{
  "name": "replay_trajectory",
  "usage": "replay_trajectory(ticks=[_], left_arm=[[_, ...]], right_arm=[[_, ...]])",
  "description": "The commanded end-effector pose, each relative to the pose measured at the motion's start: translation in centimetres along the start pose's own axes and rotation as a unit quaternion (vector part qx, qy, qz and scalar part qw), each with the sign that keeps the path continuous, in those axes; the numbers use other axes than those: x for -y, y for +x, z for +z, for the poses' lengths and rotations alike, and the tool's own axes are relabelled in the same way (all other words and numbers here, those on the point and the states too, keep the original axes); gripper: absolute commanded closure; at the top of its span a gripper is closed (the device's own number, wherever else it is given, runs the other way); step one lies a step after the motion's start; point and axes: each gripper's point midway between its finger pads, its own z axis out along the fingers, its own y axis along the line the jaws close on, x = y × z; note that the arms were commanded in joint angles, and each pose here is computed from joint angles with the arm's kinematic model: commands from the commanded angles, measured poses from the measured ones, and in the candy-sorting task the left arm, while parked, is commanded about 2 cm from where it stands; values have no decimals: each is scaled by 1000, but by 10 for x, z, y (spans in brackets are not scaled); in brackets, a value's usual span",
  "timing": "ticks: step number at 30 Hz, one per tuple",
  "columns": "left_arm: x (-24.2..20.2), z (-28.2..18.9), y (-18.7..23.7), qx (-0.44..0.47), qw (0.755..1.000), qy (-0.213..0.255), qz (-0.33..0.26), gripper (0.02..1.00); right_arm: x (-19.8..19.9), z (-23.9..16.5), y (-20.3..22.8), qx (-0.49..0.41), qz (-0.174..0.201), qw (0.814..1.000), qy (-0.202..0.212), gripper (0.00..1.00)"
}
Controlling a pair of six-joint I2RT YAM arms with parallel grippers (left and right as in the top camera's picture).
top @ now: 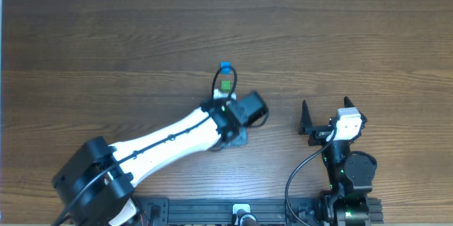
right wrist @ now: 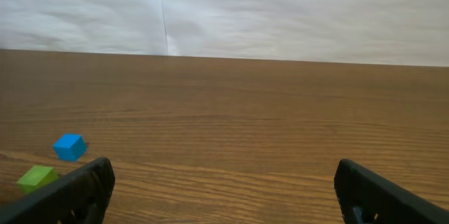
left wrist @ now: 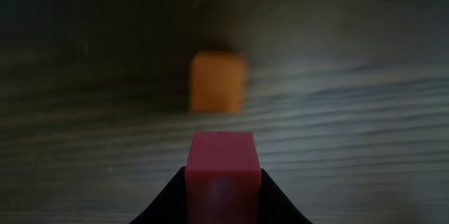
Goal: Stack Cubes
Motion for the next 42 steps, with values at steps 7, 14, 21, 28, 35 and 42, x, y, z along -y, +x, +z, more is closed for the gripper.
replay_trajectory(ticks=[7, 14, 21, 28, 35, 42], left_arm=[[7, -23, -72, 38, 999, 17, -8, 978], [0, 0, -85, 18, 1000, 0, -16, 976], [-6, 9, -88, 9, 1000, -8, -14, 976], [-5, 19, -85, -2, 1000, -13, -13, 976], [-5, 22, -84, -6, 1000, -15, -12, 976], [-5, 24, -84, -7, 1000, -16, -12, 976]], right_arm=[[-1, 0, 1, 0, -1, 1000, -2, 9], [-1, 0, 1, 0, -1, 1000, -2, 7], [-1, 0, 1, 0, -1, 1000, -2, 9], [-1, 0, 1, 0, -1, 1000, -2, 9], [-1, 0, 1, 0, -1, 1000, -2, 9], [-1, 0, 1, 0, -1, 1000, -2, 7]])
